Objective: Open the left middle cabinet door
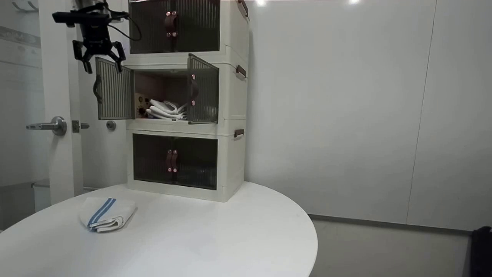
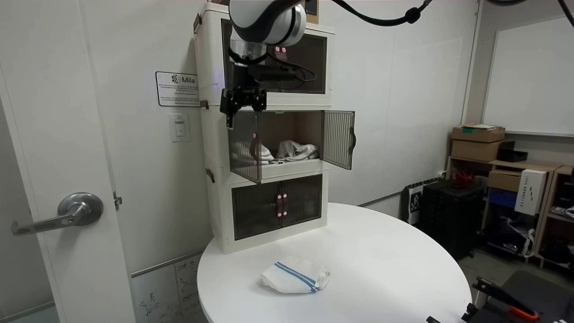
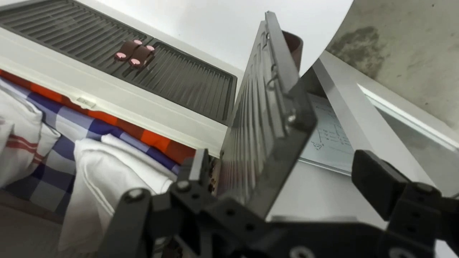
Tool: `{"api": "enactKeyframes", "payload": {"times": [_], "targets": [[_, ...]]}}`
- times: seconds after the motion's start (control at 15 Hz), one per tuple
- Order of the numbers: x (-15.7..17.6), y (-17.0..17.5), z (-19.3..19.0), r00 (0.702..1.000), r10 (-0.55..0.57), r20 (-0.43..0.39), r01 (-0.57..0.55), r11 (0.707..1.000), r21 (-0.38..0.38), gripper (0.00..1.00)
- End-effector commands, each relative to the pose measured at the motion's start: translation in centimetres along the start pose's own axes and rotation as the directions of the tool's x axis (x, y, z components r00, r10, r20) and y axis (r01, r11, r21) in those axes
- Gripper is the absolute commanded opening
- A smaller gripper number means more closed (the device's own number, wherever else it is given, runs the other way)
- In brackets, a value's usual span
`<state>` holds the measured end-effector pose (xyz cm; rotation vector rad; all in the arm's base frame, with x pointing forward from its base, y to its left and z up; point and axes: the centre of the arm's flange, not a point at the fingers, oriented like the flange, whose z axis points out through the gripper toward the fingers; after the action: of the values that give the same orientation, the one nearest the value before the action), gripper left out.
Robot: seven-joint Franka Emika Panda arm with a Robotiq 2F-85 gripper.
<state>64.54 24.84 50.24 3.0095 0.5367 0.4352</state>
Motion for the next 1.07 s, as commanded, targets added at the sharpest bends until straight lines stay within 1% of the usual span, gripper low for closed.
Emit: {"api": "enactKeyframes", "payload": {"times": [0.0, 0.13, 0.33, 0.53, 0.67, 0.8, 1.0], "targets": [[0.8, -1.1, -0.2, 0.981, 0.19, -0.044, -0.192, 0.981, -0.028, 1.0], [1.0, -1.6, -0.4, 0.962, 0.266, -0.066, -0.268, 0.963, -0.022, 1.0], [1.3, -2.4, -0.6, 0.936, 0.34, -0.088, -0.342, 0.94, -0.01, 1.0], [1.5, -3.3, -0.9, 0.919, 0.383, -0.098, -0.384, 0.923, 0.003, 1.0], [1.5, -3.7, -1.9, 0.913, 0.4, -0.08, -0.401, 0.916, 0.008, 1.0], [1.5, -3.5, -4.4, 0.91, 0.405, -0.084, -0.404, 0.914, 0.03, 1.0], [1.1, -2.7, -10.8, 0.899, 0.416, -0.136, -0.415, 0.909, 0.037, 1.0]]}}
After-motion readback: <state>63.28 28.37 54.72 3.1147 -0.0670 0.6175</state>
